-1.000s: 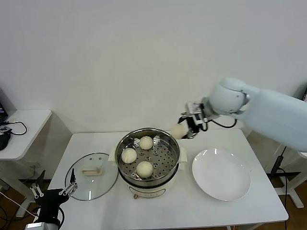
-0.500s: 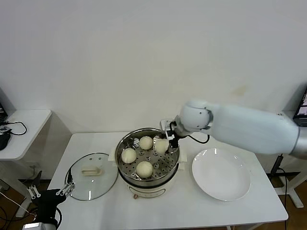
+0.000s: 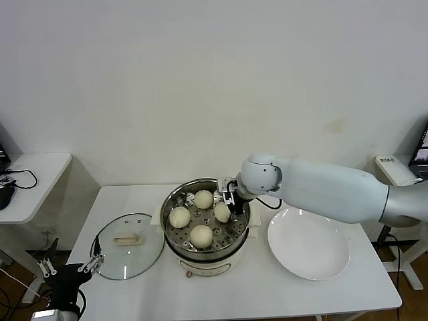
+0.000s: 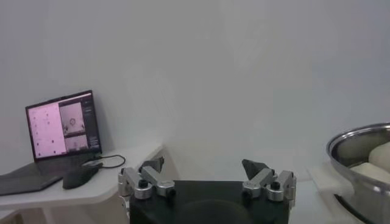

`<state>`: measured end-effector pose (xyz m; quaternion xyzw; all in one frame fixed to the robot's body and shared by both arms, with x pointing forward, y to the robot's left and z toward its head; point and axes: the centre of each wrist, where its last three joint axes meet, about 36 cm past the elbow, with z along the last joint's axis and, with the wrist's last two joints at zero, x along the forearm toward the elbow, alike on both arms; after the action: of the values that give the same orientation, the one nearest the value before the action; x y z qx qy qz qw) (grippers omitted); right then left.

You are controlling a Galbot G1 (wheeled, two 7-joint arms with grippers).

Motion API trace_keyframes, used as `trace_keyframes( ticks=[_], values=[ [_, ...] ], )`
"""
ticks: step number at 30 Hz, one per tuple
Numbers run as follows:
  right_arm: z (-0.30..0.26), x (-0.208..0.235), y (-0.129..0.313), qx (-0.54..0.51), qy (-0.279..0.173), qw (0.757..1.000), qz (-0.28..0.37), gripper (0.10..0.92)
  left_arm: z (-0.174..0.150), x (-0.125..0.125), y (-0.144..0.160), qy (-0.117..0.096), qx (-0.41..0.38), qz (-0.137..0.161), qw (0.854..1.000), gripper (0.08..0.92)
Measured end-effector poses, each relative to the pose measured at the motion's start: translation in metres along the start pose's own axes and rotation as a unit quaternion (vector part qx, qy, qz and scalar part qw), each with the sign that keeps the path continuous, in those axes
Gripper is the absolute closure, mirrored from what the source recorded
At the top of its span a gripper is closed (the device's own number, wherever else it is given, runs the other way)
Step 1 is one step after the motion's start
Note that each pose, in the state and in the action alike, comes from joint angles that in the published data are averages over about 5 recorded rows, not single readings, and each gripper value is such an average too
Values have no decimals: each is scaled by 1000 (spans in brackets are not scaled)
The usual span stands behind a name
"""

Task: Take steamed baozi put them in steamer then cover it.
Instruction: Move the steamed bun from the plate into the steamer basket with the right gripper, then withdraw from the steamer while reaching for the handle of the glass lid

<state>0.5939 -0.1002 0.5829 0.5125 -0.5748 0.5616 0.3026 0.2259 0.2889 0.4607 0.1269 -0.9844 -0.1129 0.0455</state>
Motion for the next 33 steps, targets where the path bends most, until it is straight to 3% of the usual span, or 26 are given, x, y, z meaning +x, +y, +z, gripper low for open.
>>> trace_keyframes(
  ticks=[9,18,26,33],
  values=[
    [0,13,-6,-9,-7,1000,12,215,0,1,0,2,0,0,1000,177],
    [4,56,-5,-30,-48,998,40,199,-2,0,-4,-4,6,4,1000,177],
    [34,75,25,-74,-133,981,119,200,-1,-3,-4,-5,7,6,1000,177],
    [75,60,69,-141,-252,931,222,200,6,-6,-4,-16,4,15,1000,177]
  ],
)
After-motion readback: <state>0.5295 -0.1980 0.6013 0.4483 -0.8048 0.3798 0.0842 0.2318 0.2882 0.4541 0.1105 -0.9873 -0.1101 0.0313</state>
